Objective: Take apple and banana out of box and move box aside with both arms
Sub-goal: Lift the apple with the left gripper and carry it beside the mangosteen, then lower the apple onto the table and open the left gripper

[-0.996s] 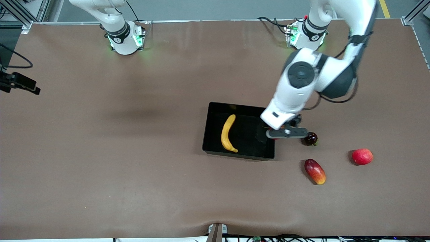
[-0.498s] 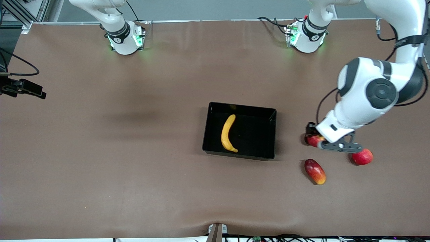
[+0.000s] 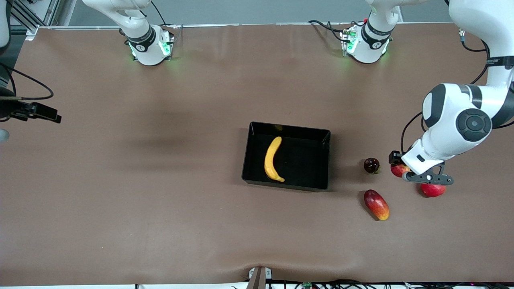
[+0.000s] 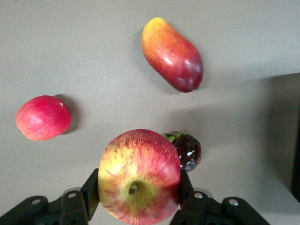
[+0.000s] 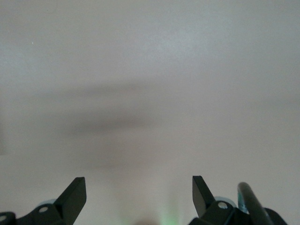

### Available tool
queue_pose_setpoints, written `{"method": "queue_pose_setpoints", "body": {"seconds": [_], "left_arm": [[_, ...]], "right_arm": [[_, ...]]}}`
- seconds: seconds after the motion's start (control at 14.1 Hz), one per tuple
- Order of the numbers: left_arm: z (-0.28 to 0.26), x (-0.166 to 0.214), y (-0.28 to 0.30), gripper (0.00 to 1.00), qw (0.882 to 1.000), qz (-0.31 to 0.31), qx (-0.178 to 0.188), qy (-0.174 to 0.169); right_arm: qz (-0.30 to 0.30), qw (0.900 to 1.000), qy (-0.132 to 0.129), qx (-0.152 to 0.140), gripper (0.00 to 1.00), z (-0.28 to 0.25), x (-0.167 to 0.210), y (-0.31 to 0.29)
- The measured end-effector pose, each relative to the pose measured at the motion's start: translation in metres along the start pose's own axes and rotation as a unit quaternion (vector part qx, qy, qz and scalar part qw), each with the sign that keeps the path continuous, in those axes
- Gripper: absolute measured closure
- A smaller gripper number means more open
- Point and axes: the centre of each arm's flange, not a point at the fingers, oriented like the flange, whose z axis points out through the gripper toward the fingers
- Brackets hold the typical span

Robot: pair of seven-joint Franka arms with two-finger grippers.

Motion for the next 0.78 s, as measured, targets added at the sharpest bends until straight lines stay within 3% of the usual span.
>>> {"method": "queue_pose_setpoints", "body": {"seconds": [0.5,0.78], "left_arm": [[0.072,-0.02,-0.019,0.32,0.999,0.023,0.021,0.029],[0.102,-0.028,-0.044,0.32,0.999,0.017,0.02,0.026]], "right_arm": [[0.0,1.0,-0.02,-0.001,0.0,0.022,0.013,-0.001],[0.0,1.0,-0.022,-0.001,0.0,0.024,0.014,-0.001]]}}
